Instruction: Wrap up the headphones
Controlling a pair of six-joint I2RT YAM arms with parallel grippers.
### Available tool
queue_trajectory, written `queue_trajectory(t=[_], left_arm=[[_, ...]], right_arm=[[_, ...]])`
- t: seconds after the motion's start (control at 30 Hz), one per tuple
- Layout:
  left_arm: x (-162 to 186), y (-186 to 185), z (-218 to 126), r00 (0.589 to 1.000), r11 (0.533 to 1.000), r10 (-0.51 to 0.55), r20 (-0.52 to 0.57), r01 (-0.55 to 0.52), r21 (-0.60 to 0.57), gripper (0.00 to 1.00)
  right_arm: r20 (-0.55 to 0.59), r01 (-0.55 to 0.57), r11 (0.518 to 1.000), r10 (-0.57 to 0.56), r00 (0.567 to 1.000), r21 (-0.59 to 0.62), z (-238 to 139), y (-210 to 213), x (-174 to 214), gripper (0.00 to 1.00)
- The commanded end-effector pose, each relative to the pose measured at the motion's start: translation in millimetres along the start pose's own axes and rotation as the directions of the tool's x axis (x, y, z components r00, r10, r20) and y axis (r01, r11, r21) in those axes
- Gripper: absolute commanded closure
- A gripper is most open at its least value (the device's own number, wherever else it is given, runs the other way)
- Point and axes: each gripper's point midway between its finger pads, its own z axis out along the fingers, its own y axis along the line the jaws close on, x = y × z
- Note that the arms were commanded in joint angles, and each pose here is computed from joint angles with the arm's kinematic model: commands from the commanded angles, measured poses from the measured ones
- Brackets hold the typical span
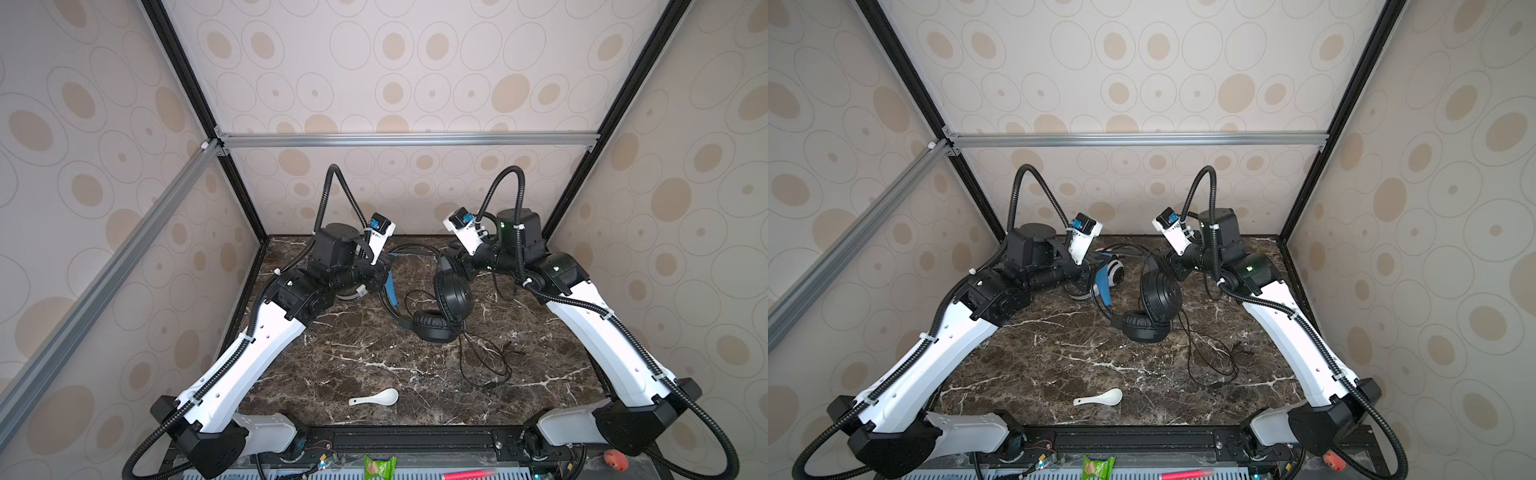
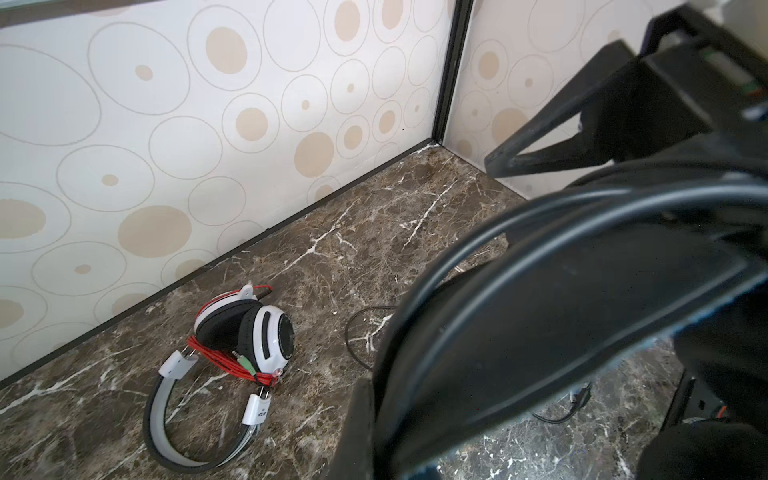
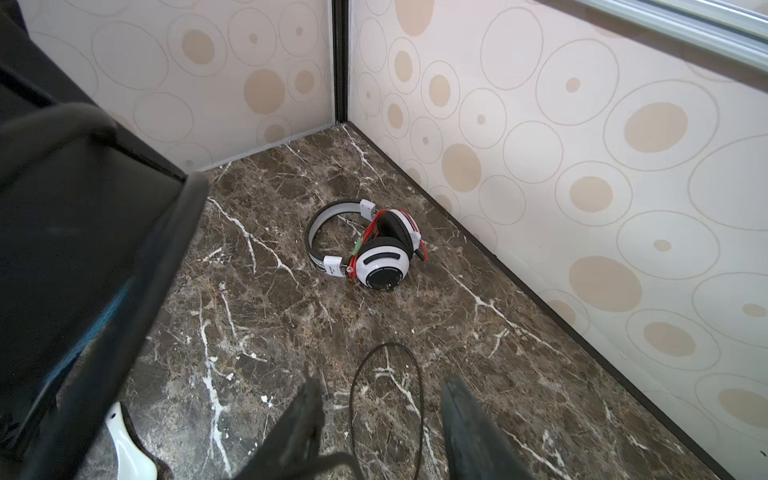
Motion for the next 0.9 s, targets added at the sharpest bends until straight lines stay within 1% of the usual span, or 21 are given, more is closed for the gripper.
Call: queue_trajectory(t=[0.0,0.1,0.27,0.43,0.63,0.77,0.87], left_arm=[[-86.5,-19.1,-42.1,0.956,0.995,-0.065,0.285,0.04,0.093,1.0],[-92.9,-19.8,-44.6,0.954,0.995,-0.065,0.294,0.039,0.095,1.0],[-96.8,-19.0,-44.3,0.959,0.996,-0.056,0.278,0.032,0.089,1.0],[-117.2,-23.5,-51.2,0.946,0.992,-0.077,0.314,0.042,0.117,1.0],[-145.6,-23.1,-60.0,0.923,0.988,-0.126,0.363,0.083,0.133,1.0],[-162.9,-16.1,-62.9,0.906,0.985,-0.164,0.39,0.131,0.111,1.0],[-175.8,-9.0,-68.0,0.884,0.981,-0.195,0.426,0.172,0.092,1.0]], right_arm=[[0.106,-0.038,0.995,0.047,0.993,-0.091,-1.4,15.4,-12.4,0.5],[0.14,-0.056,0.993,0.07,0.988,-0.105,-4.0,17.0,-11.7,0.48],[0.177,-0.072,0.992,0.089,0.98,-0.1,-9.2,16.0,-6.6,0.46],[0.198,-0.133,0.985,0.153,0.968,-0.112,-5.2,13.4,7.9,0.46],[0.221,-0.224,0.966,0.247,0.943,-0.126,3.2,14.4,30.1,0.51],[0.205,-0.278,0.953,0.298,0.932,-0.124,13.2,14.3,51.5,0.57],[0.196,-0.308,0.944,0.326,0.925,-0.119,17.9,14.7,64.8,0.59]])
